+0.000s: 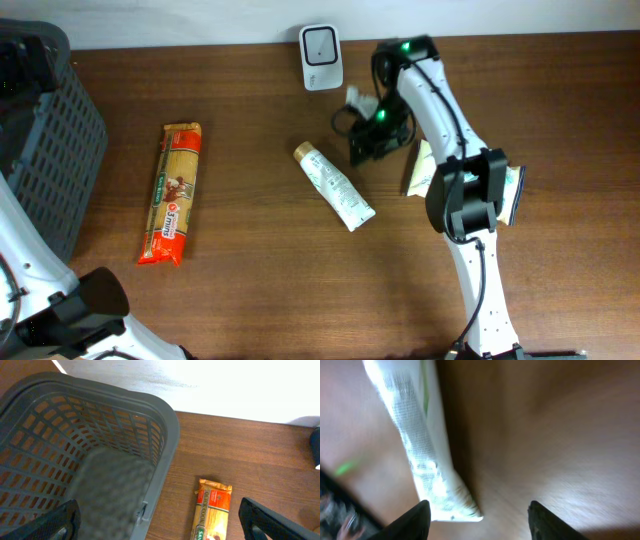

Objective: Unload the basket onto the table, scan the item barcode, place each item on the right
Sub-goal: 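Grasp the white bamboo-print tube with the right gripper, then hold the white tube over the white scanner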

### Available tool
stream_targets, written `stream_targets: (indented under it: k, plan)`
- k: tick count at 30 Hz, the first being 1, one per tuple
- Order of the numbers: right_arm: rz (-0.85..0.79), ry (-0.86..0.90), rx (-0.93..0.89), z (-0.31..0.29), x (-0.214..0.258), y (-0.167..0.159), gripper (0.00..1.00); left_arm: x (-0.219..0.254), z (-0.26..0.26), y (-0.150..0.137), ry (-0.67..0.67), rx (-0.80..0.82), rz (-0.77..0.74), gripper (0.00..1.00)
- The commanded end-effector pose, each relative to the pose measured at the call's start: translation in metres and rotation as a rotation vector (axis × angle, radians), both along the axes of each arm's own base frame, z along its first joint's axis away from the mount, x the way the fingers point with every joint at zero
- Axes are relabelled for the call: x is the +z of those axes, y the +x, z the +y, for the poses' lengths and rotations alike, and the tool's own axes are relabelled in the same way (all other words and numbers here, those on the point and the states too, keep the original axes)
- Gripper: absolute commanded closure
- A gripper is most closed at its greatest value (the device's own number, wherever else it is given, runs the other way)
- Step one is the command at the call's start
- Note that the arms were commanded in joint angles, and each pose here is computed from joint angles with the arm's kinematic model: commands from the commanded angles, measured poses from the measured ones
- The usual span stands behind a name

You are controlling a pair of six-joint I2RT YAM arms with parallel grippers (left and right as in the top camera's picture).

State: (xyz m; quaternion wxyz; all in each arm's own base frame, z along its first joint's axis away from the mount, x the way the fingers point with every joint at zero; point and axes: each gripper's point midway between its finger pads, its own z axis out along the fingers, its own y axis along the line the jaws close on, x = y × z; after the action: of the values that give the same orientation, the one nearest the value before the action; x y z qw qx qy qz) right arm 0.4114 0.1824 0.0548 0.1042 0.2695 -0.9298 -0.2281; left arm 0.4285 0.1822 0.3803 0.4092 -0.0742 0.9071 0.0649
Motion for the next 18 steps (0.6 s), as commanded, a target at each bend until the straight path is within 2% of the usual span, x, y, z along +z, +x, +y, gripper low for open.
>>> stream_targets:
  k: [1,5,6,8,10,12,13,15,18]
  plan:
    - [0.076,0.187,0.121,0.026,-0.016,-0.029,0.42,0.008,-0.002,-0.002,0.014,-0.016,-0.018,0.01]
    - [0.142,0.223,0.144,0.047,-0.057,-0.057,0.42,0.008,-0.002,-0.002,0.014,-0.016,-0.018,0.01]
    - [0.143,0.221,0.151,0.051,-0.060,-0.059,0.45,0.008,-0.002,-0.002,0.015,-0.016,-0.018,0.01]
    - [0.130,0.223,0.164,0.056,-0.061,-0.059,0.96,0.008,-0.002,-0.002,0.015,-0.016,-0.018,0.01]
    - [0.144,0.222,0.078,0.055,-0.052,-0.050,0.96,0.008,-0.002,-0.002,0.014,-0.016,-0.019,0.01]
    - [0.037,0.287,0.046,0.058,-0.009,-0.023,0.96,0.008,-0.002,-0.002,0.014,-0.016,-0.019,0.01]
    - [-0.105,0.273,0.036,0.057,0.030,0.004,0.96,0.008,-0.002,-0.002,0.014,-0.016,-0.019,0.01]
    - [-0.329,0.117,-0.014,0.042,0.065,0.046,0.96,0.008,-0.002,-0.002,0.015,-0.016,-0.018,0.01]
    - [-0.775,-0.240,-0.099,0.006,0.099,0.131,0.96,0.008,-0.002,-0.002,0.014,-0.016,-0.019,0.01]
